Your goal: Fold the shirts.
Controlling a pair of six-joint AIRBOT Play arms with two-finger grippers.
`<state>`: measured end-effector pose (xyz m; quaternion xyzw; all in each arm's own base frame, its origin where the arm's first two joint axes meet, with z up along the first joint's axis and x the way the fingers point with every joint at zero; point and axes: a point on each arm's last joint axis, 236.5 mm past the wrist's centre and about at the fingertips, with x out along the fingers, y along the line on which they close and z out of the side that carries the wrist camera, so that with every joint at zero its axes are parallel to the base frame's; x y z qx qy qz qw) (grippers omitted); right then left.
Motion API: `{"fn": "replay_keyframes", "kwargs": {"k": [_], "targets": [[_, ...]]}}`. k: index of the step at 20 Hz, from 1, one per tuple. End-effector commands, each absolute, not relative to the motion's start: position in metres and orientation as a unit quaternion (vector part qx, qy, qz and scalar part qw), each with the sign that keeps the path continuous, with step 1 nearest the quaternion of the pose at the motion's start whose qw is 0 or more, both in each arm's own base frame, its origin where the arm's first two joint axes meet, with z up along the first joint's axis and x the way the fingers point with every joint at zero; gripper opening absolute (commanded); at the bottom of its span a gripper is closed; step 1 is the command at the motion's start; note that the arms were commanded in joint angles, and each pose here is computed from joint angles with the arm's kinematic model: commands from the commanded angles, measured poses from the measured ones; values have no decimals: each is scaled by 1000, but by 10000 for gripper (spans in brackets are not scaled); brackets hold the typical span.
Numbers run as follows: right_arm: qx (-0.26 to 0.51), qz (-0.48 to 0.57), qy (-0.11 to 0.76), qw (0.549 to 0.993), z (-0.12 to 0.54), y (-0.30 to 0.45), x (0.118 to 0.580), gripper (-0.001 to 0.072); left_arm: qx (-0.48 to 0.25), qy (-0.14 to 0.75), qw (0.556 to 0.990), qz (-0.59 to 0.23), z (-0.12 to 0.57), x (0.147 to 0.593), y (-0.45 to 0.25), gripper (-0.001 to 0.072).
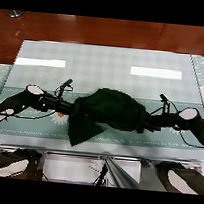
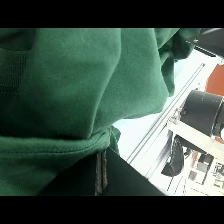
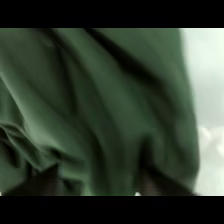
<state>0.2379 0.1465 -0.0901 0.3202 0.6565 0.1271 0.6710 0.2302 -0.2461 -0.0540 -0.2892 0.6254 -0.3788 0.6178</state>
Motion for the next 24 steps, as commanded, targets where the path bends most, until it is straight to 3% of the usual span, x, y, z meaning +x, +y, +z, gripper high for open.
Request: {"fn": "replay_keyframes", "kwargs": {"k": [1,4,6,9,11,14,17,21,24], "targets": [[305,146,660,671,-90,162,260,46,-291,623,623,-374,-55,234,-244,18],[259,199,621,712,-31,164,306,40,-304,600,636,-379,-33,258,-236,17],[211,215,576,760,38,153,348,41,-307,552,666,-397,17,294,-228,17],[124,209,456,856,184,130,399,40,-281,411,762,-414,151,357,-206,17],[79,211,354,908,294,119,398,40,-240,276,832,-417,277,372,-182,16],[40,221,200,954,428,113,344,40,-162,76,902,-393,441,331,-147,16],[22,210,88,974,493,101,273,40,-91,-62,935,-338,537,257,-125,17],[1,159,-27,987,546,71,185,40,10,-141,977,-161,575,195,-85,16],[1,147,-54,988,554,63,139,40,44,-155,986,-40,575,153,-60,16]]}}
